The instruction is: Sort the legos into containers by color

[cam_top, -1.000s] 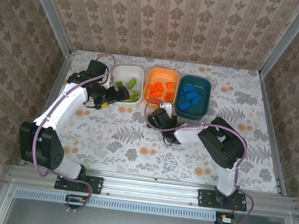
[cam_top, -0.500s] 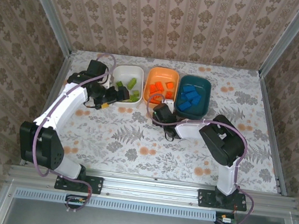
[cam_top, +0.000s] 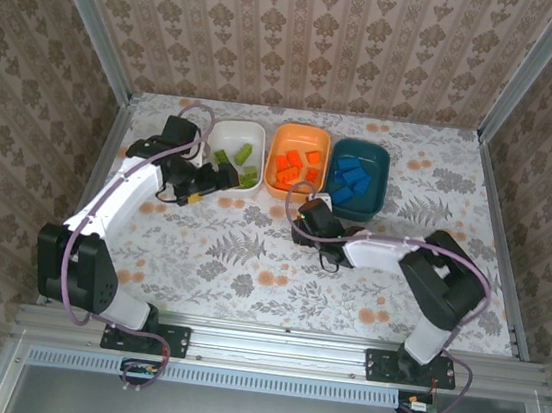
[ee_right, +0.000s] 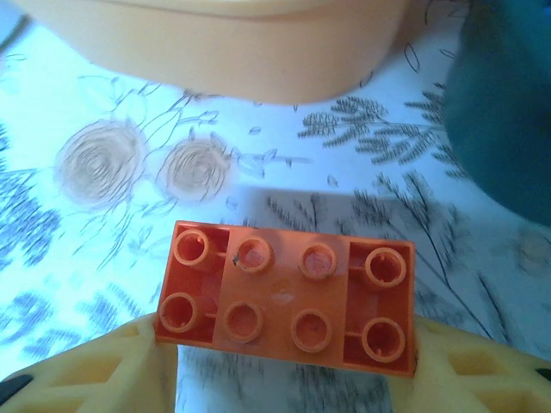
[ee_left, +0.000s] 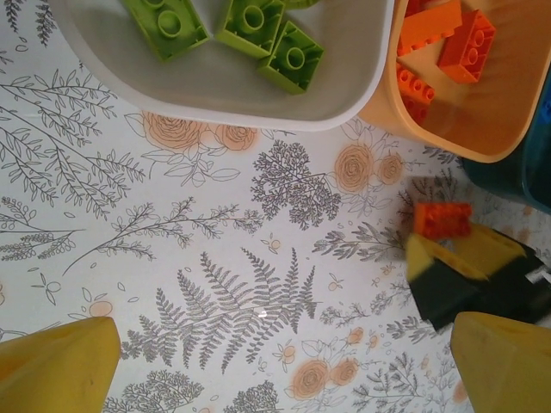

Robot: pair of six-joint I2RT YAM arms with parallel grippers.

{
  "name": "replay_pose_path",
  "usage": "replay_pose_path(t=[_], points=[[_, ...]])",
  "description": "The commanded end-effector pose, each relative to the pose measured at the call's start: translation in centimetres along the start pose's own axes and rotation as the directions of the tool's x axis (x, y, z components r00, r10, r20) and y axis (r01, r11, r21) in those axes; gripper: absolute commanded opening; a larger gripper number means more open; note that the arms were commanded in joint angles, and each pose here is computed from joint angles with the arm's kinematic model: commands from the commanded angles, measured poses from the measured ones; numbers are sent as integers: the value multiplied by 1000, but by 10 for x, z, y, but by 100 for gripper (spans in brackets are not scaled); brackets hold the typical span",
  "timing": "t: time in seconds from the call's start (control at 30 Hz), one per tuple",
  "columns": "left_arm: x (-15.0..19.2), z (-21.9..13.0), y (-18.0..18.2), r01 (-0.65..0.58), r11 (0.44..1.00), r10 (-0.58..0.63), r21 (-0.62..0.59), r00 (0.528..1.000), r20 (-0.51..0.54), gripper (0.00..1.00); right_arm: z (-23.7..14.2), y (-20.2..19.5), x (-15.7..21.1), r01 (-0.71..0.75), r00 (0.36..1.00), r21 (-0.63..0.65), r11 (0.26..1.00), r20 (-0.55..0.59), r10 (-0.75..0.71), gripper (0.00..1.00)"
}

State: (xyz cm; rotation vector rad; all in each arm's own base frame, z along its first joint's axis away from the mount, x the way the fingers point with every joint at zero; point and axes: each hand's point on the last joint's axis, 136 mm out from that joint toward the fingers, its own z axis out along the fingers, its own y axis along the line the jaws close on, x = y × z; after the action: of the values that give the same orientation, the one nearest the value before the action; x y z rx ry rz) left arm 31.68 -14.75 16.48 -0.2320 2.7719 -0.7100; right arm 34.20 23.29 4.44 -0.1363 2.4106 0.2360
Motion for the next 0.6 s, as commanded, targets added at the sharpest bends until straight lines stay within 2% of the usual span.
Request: replay_pose_path(t=[0.0, 0.17, 0.3, 0.47, 0.57], points=[[0, -3, -1, 12, 1000, -13, 24, 1000, 27, 100, -37, 12, 2, -29, 999, -110, 993, -47, 24, 54], [-1, 6, -1, 17, 999, -18, 38, 1000, 14, 100, -76, 15, -4, -85, 987, -173, 981, -148, 60, 53], [-3, 13, -1, 14, 999, -14, 47, 1000, 4, 100, -95, 8, -18, -197, 962, -173, 965, -225, 156, 51], [-3, 16, -3, 10, 998, -10, 58, 1000, -3, 100, -108, 8, -53, -344, 920, -217, 914, -271, 282, 51], [-2, 18, -3, 8, 998, -7, 60, 1000, -6, 100, -113, 17, -78, -388, 902, -260, 884, -307, 305, 52]])
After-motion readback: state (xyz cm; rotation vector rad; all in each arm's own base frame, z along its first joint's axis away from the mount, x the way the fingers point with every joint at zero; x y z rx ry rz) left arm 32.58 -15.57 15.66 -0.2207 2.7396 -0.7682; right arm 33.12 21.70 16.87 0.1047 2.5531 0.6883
